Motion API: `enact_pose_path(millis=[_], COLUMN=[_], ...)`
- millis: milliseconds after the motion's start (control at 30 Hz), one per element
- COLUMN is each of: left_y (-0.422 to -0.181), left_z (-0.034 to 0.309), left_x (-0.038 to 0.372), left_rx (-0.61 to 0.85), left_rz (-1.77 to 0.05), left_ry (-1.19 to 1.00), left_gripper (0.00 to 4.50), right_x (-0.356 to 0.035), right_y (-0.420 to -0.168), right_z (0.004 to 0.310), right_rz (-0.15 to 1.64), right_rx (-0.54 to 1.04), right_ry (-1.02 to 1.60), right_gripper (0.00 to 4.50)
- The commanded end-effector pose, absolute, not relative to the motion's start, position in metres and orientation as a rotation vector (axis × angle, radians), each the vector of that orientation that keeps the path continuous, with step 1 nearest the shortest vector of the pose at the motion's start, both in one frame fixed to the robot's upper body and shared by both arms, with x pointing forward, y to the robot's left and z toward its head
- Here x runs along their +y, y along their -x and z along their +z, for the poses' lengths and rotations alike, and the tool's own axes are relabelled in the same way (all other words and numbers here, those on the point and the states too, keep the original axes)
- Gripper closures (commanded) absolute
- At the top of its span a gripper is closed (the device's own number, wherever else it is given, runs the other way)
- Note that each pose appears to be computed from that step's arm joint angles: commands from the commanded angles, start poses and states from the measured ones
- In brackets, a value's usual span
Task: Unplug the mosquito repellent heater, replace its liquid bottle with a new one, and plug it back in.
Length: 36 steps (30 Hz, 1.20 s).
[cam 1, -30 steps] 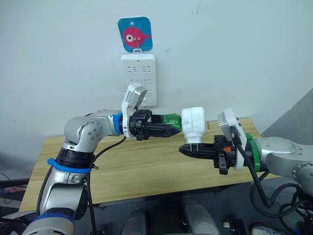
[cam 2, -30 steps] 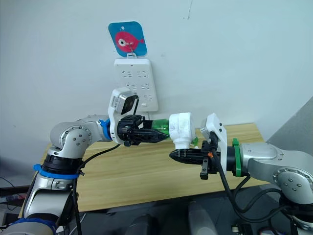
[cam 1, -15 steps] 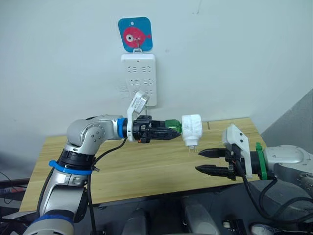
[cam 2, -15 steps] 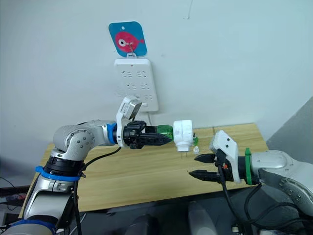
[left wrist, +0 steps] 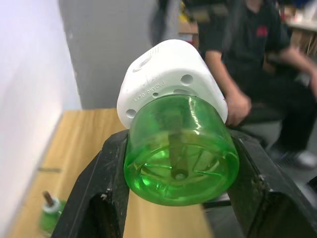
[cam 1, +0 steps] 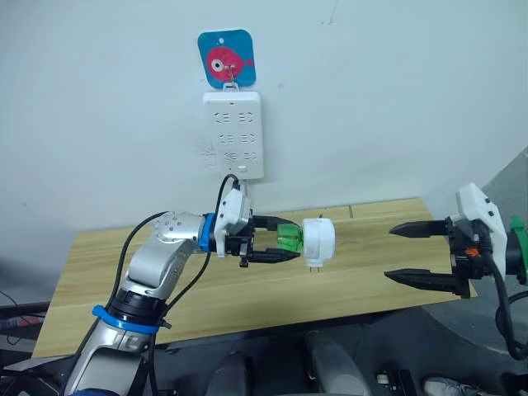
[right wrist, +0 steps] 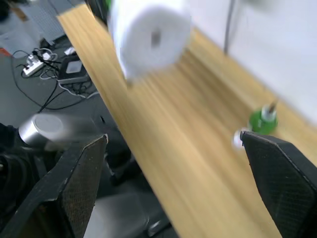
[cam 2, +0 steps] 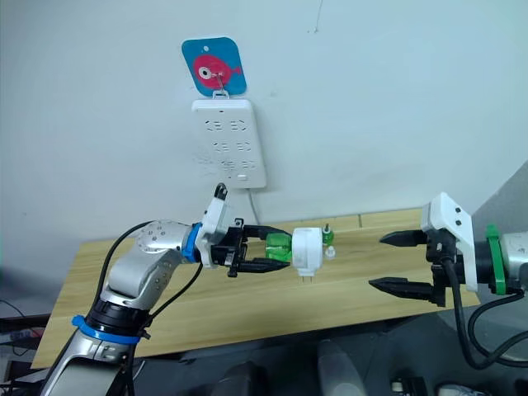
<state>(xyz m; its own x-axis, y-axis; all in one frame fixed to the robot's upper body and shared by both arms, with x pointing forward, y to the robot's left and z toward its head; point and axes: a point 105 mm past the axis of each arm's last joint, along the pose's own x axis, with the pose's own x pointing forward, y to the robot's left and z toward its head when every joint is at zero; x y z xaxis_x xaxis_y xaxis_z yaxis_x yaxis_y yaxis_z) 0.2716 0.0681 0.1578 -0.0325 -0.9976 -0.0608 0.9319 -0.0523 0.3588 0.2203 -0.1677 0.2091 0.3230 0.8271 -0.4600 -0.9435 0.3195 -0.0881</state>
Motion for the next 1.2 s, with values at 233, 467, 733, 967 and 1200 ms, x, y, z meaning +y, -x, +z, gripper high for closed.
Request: enact_pose_path(millis=[233, 467, 733, 967, 1200], left_y=[-0.269, -0.270, -0.274, -0.272, -0.272], left_z=[0.177, 0.179, 0.186, 0.187, 0.189], left_x=[0.058, 0.054, 0.049, 0.049, 0.052], left_rx=[-0.611, -0.641, -0.659, -0.657, -0.611], left_rz=[-1.596, -1.583, -1.558, -1.558, -1.565], left_ry=[-0.585, -0.597, -0.575, -0.558, -0.499], left_gripper=[2.23, 2.23, 2.23, 2.23, 1.88], right_x=[-0.116, -0.098, -0.095, -0.093, -0.092], right_y=[-0.236, -0.239, -0.233, -0.233, -0.233], right_z=[0.220, 0.219, 0.208, 0.211, 0.213], right_rz=[1.234, 1.268, 1.313, 1.318, 1.323], right_rx=[0.255, 0.257, 0.329, 0.307, 0.283], right_ry=[0.388, 0.371, 0.360, 0.340, 0.350], right_gripper=[0.00, 0.00, 0.00, 1.48, 1.48])
